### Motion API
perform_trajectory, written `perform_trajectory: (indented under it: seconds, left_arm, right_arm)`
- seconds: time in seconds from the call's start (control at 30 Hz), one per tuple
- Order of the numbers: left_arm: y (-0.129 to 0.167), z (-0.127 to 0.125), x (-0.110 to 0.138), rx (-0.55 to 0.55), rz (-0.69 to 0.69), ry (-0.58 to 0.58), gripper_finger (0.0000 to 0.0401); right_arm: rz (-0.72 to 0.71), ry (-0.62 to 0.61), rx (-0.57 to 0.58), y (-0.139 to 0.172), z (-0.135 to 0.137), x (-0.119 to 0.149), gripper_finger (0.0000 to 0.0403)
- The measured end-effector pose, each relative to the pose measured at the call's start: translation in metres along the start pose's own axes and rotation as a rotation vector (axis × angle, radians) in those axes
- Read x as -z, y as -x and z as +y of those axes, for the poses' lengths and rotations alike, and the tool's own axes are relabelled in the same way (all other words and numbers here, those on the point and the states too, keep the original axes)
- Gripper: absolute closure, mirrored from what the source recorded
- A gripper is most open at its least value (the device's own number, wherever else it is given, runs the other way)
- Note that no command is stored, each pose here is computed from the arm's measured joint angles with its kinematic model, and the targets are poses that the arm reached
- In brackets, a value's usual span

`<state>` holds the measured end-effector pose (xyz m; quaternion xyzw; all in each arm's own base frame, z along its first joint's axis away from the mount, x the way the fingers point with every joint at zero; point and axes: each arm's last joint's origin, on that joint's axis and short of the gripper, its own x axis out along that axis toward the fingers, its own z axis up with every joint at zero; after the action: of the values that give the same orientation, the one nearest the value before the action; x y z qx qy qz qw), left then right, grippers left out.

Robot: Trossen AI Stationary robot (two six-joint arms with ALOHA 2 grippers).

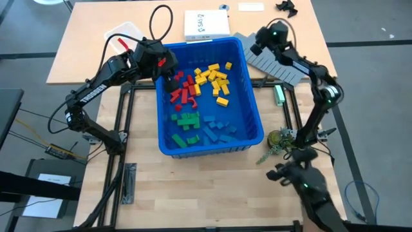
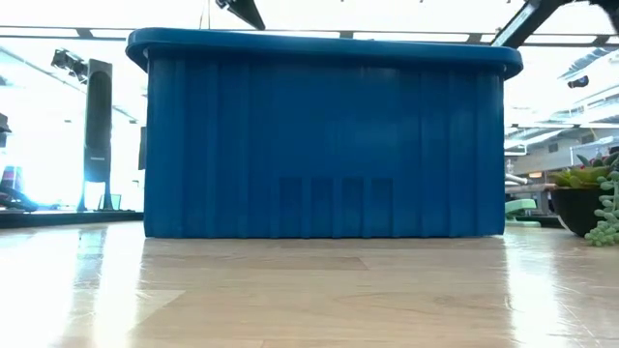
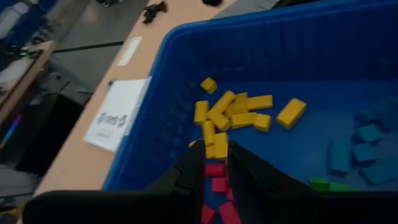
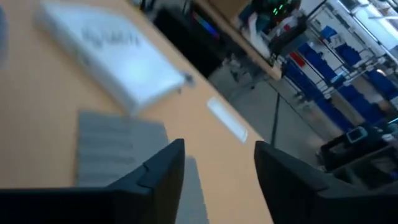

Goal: Sort Items/Unsort Items

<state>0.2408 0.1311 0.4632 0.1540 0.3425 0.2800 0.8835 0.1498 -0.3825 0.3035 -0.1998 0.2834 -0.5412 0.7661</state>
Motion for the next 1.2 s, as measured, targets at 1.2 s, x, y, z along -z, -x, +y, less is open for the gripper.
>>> perform_trajectory:
  seconds: [1.2]
  left_arm:
    - [-0.025,-0.068,0.109,0.118,-0.25,0.34,0.0355]
  right_arm:
    - [-0.036,-0.056,-0.895,0.159,0.166,-0.135,0.0198]
